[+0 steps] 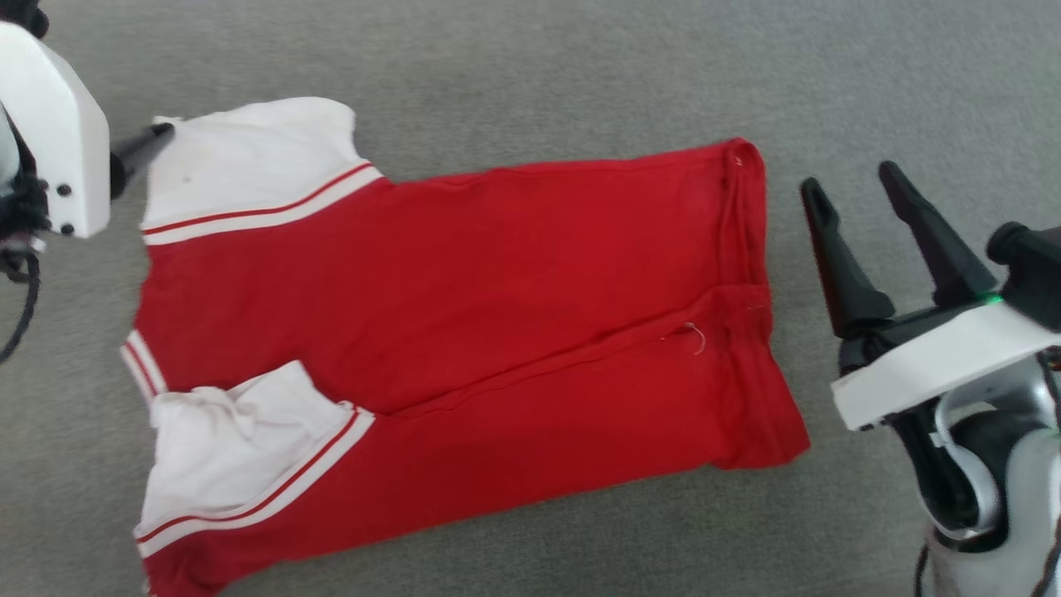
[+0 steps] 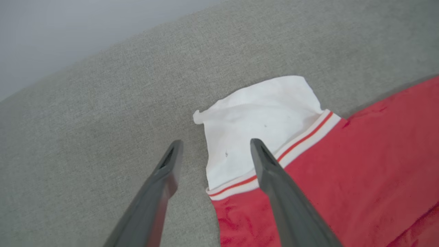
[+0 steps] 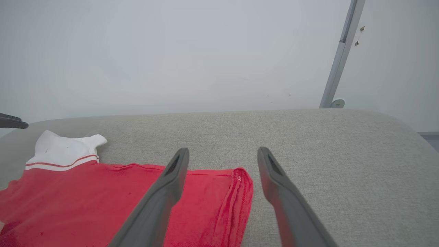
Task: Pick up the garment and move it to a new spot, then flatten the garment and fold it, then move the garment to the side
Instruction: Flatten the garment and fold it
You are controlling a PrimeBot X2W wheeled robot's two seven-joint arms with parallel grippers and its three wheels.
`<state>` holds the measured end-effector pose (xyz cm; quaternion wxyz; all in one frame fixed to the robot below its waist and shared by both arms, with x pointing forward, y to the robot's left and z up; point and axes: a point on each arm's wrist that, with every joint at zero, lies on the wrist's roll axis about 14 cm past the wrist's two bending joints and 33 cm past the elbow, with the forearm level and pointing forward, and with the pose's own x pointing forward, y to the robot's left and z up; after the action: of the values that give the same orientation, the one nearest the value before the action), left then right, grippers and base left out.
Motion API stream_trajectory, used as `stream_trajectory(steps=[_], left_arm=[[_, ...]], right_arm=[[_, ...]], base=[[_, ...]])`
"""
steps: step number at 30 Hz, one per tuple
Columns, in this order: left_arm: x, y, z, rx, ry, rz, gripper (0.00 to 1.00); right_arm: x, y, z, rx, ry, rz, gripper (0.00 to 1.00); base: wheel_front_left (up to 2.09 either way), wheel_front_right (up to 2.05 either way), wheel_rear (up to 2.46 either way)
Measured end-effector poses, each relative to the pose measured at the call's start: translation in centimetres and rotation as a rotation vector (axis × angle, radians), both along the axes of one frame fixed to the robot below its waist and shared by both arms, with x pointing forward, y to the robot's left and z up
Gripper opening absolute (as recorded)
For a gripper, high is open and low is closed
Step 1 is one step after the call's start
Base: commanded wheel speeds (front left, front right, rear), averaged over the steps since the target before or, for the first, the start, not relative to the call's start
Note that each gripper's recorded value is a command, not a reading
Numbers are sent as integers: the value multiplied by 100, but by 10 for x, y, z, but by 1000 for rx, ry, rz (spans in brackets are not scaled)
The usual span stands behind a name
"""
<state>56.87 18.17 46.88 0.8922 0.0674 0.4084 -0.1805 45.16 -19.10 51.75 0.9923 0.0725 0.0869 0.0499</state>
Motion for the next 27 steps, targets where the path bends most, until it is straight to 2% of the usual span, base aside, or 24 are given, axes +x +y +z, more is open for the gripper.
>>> stream_trajectory(steps=[3, 7, 13, 21, 23, 27], left_arm=[[17, -6, -11, 10, 13, -1, 100], [36, -11, -37, 28, 68, 19, 100], [33, -3, -85, 72, 218, 68, 100], [34, 0, -104, 61, 270, 114, 100], [34, 0, -107, 58, 290, 116, 0], [36, 4, -110, 46, 306, 142, 0]], right_arm=[[2, -2, -4, 7, -21, -16, 100], [1, -5, -22, 12, 19, -32, 100], [1, -6, -42, 9, 77, -36, 100], [14, -1, -52, -6, 131, 5, 100], [19, 0, -58, -23, 167, 25, 100], [36, 1, -70, -39, 243, 51, 100]], base=[[0, 0, 0], [0, 0, 0], [0, 0, 0], [0, 0, 0], [0, 0, 0], [0, 0, 0]])
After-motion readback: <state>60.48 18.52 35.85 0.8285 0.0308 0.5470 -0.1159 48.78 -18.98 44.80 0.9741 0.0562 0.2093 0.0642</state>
